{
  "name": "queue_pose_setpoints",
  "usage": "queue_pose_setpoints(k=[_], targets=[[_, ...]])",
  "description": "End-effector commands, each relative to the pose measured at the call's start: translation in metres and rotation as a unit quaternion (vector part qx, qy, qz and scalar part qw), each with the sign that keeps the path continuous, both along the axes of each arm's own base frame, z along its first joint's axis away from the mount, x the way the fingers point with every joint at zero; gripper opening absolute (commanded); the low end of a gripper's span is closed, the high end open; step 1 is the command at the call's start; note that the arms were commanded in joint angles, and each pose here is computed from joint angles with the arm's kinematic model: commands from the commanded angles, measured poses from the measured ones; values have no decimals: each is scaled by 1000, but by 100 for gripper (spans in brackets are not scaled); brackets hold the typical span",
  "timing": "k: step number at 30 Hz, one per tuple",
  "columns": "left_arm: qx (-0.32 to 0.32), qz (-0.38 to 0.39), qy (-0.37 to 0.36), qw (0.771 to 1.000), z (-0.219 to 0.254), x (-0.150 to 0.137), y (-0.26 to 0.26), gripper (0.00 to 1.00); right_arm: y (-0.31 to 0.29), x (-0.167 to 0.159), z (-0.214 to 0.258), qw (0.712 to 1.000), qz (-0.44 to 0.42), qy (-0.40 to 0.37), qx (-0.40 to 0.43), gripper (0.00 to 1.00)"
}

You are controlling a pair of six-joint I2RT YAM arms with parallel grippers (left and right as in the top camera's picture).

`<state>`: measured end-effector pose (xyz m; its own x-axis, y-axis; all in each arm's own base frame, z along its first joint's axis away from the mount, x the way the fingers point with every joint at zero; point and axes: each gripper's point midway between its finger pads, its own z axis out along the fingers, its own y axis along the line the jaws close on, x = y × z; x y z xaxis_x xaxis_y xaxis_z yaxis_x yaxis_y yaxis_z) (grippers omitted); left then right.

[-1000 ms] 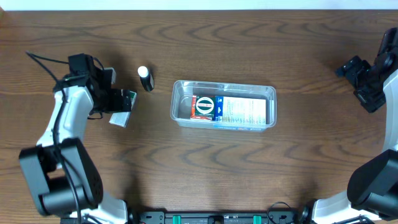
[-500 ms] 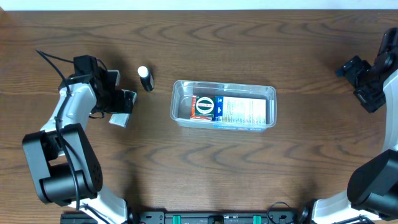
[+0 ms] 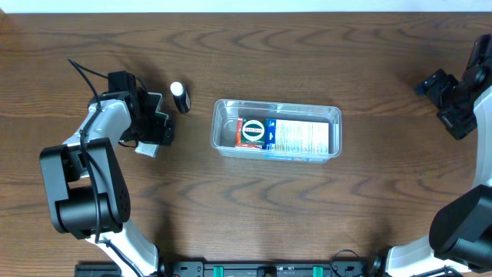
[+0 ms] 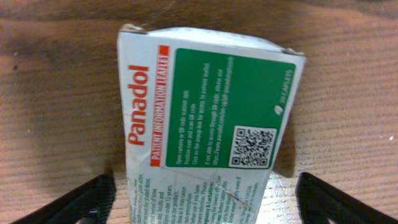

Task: Pack container
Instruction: 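Reach left gripper down to the green-white Panadol box, then grasp the Panadol box with the left gripper and lift it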

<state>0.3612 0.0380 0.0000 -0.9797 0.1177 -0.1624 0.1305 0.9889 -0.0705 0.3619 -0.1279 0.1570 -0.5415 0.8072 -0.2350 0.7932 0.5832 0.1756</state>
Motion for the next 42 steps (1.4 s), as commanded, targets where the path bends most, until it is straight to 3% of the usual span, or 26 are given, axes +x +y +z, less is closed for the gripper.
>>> queue_pose_setpoints(k=[1, 4, 11, 18, 25, 27, 31, 42], targets=[[4, -8, 1, 1000, -2, 2, 2, 82, -2, 1, 3, 1000, 3, -2, -4, 99], [4, -1, -3, 1000, 1, 3, 2, 70, -2, 1, 3, 1000, 3, -2, -4, 99], [7, 11, -36, 999, 25, 12, 3, 68, -2, 1, 3, 1000, 3, -2, -4, 99], [14, 12, -87, 996, 62, 19, 4, 53, -2, 1, 3, 1000, 3, -2, -4, 99], [41, 19, -80, 996, 62, 16, 14, 54, -2, 1, 3, 1000, 3, -2, -4, 99], [58, 23, -73, 995, 60, 13, 20, 64, -2, 1, 3, 1000, 3, -2, -4, 99], [73, 26, -67, 995, 58, 10, 25, 71, -2, 1, 3, 1000, 3, -2, -4, 99], [61, 22, -38, 997, 36, 7, 21, 75, -2, 1, 3, 1000, 3, -2, -4, 99]])
